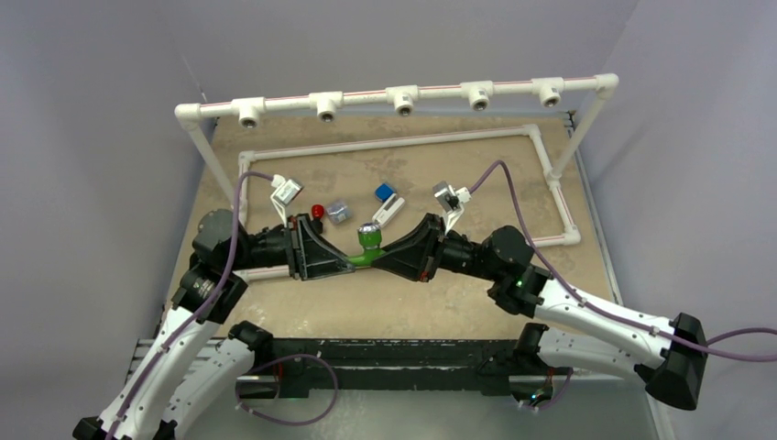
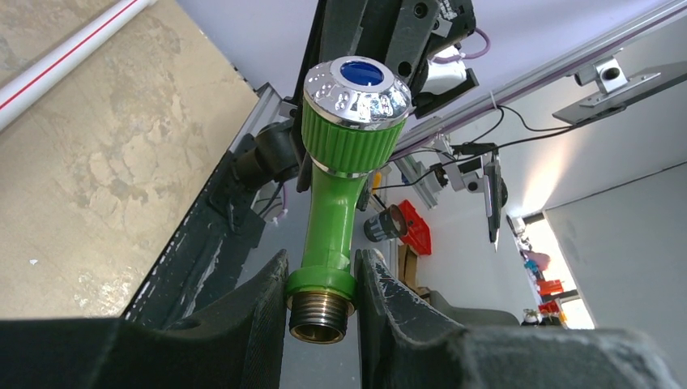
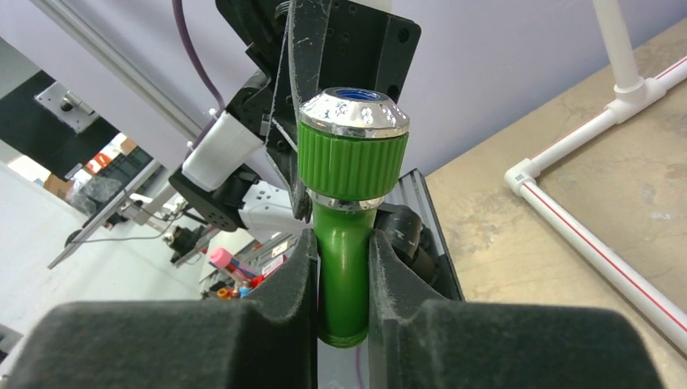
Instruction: Install the water faucets
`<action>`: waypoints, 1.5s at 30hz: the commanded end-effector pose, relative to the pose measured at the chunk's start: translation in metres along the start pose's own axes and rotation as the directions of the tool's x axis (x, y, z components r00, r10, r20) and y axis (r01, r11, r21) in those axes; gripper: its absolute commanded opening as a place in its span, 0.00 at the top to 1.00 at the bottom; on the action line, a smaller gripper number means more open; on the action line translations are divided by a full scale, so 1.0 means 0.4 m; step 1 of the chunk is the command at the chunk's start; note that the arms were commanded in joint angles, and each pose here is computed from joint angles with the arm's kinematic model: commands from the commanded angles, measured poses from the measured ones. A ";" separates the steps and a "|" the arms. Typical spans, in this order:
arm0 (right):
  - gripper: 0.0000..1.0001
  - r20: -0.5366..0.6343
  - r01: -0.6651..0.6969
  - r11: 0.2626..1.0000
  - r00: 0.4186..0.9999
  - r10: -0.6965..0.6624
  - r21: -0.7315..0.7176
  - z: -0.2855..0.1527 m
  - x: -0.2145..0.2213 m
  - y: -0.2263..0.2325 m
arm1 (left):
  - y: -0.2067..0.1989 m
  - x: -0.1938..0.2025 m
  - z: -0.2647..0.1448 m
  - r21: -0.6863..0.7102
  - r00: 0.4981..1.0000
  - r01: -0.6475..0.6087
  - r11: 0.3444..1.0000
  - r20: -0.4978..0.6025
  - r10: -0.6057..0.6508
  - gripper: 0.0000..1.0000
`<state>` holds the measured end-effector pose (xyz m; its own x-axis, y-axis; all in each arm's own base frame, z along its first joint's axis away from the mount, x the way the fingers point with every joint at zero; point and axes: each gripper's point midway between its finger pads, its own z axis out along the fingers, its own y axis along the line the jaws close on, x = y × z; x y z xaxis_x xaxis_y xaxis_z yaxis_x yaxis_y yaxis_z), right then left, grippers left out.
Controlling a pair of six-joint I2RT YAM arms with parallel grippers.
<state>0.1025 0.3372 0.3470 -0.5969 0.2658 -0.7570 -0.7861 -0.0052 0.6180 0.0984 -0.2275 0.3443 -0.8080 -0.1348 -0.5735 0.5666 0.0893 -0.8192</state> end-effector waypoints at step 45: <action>1.00 0.069 0.334 0.731 0.885 -0.460 0.595 -0.131 -0.271 -0.125 | 0.068 -0.789 -0.141 -0.932 0.656 -0.276 0.235 -0.004 0.755 0.36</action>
<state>0.1808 0.2706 0.3471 -0.2869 0.2530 -0.9239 -0.7079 0.5938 0.3824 0.3243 -0.1680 0.4980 -0.1991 -0.1194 -0.9727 0.4263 0.8832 -0.1956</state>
